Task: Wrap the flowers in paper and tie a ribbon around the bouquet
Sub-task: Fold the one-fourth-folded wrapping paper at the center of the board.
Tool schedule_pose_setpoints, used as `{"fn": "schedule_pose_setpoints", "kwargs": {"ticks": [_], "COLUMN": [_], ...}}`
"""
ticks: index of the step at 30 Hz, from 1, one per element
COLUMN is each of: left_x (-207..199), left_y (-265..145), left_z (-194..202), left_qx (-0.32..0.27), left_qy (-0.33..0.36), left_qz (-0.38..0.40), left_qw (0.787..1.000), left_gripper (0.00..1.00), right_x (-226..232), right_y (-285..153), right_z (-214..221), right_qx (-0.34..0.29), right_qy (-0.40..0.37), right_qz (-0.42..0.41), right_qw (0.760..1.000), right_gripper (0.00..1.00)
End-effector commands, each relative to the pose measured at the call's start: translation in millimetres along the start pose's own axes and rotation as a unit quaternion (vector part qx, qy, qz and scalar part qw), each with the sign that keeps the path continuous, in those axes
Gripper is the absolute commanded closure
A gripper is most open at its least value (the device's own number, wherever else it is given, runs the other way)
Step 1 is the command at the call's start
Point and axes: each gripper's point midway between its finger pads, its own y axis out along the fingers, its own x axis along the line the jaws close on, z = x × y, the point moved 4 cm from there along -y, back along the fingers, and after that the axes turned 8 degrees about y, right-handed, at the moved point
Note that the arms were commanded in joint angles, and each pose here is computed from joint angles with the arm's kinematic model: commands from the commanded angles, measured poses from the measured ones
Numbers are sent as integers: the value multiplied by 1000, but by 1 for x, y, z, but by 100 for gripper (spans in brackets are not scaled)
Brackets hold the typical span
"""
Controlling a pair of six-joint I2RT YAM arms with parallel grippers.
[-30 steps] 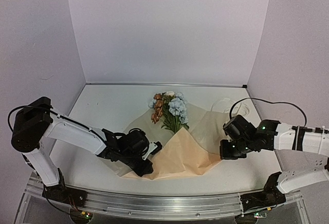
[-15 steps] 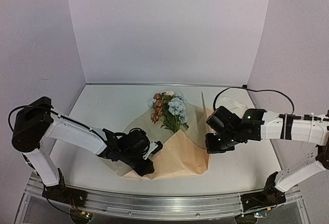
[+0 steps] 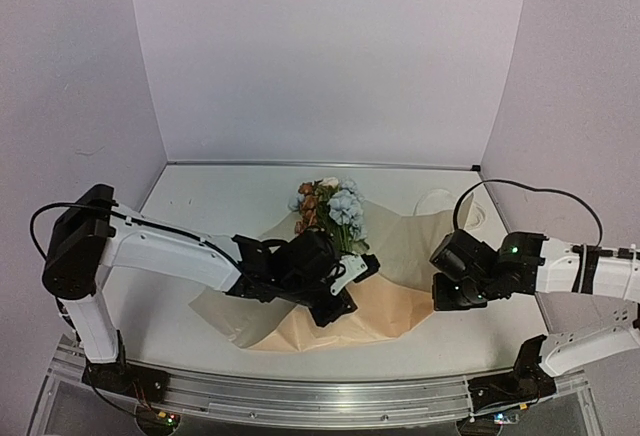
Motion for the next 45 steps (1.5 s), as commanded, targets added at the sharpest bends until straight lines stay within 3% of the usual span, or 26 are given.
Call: {"fn": "schedule_pose_setpoints", "kwargs": {"ticks": [1, 6, 16, 28, 45], "left_x": [-12, -28, -36, -60, -60], "left_y": [29, 50, 62, 80, 103], "left_z": [-13, -18, -24, 6, 33], "left_qx": [-8, -24, -54, -53, -17], "left_qy": [137, 207, 278, 413, 417], "left_qz": [-13, -25, -41, -7, 2], "left_qw": [990, 978, 958, 909, 909], "left_gripper": [83, 82, 80, 77, 77], "right_x": [0, 3, 3, 9, 32], "right_y": [-7, -11, -14, -20, -36], "right_z": [-1, 0, 7, 11, 5], "right_qx": [-3, 5, 19, 51, 83], "right_qy": [2, 4, 1, -13, -10], "right_qz": [-16, -33, -60, -87, -128], "right_qw": [1000, 999, 998, 995, 988], "right_gripper": [100, 100, 100, 100, 100]}}
